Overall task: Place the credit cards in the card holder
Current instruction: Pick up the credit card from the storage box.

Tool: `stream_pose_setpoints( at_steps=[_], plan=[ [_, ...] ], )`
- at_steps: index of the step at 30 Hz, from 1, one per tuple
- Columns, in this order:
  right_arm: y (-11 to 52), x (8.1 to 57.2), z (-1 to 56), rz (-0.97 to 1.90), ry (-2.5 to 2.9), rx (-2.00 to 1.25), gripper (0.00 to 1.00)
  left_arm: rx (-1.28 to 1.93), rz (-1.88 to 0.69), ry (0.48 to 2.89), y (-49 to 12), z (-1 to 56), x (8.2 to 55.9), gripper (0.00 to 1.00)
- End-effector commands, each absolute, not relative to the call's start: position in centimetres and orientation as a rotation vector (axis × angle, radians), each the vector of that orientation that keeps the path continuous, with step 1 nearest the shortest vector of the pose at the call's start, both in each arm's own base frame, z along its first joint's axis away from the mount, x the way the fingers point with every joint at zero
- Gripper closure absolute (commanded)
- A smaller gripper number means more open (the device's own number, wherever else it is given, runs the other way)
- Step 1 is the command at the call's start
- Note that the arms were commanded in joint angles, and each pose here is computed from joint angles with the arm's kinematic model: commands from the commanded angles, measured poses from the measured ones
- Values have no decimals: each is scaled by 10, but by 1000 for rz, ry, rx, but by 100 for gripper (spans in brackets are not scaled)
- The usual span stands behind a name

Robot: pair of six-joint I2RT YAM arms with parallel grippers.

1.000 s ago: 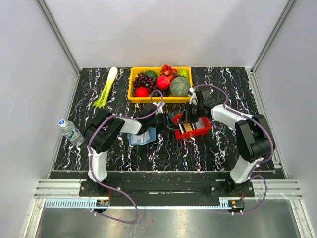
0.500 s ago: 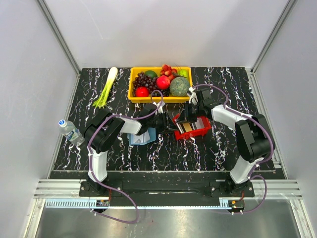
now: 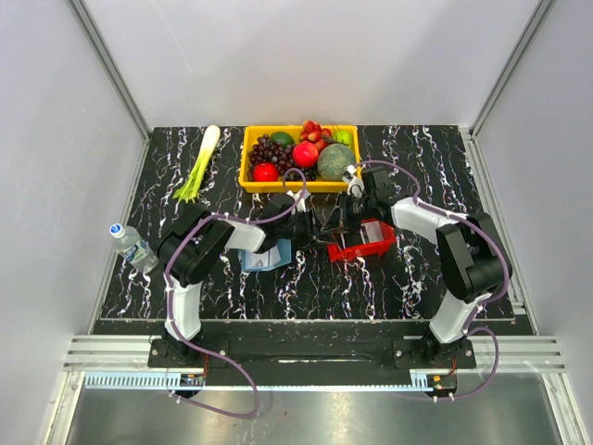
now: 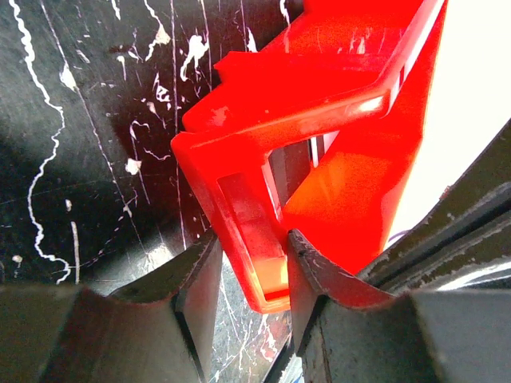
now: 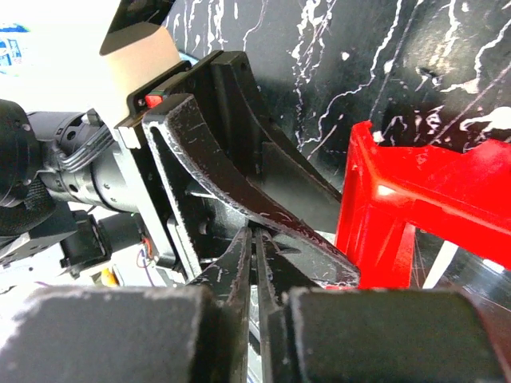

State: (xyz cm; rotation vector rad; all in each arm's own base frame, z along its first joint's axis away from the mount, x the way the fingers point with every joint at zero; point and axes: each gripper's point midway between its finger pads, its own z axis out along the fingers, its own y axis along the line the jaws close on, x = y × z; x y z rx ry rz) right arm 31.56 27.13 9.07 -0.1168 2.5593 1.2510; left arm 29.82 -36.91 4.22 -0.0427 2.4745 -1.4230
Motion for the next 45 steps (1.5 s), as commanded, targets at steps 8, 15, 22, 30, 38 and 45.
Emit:
stream_pose_setpoints(
  at_steps=[8, 15, 22, 30, 38, 45],
  plan=[
    [195, 345, 92, 638, 2571, 50, 60, 15, -1406, 2383, -375, 59, 309, 70],
    [182, 338, 54, 481, 2706, -8, 39, 20, -1407, 2379, -374, 60, 308, 71],
    [183, 342, 32, 193, 2730, -39, 28, 14, -1420, 2379, -371, 60, 302, 71],
    [152, 332, 5, -80, 2770, 20, 28, 21, -1463, 2371, -370, 61, 293, 71],
    [171, 314, -14, 32, 2850, -32, 57, 21, -1510, 2362, -369, 59, 286, 71],
    [172, 326, 13, 54, 2758, -10, 76, 26, -1533, 2357, -370, 61, 286, 71]
  ],
)
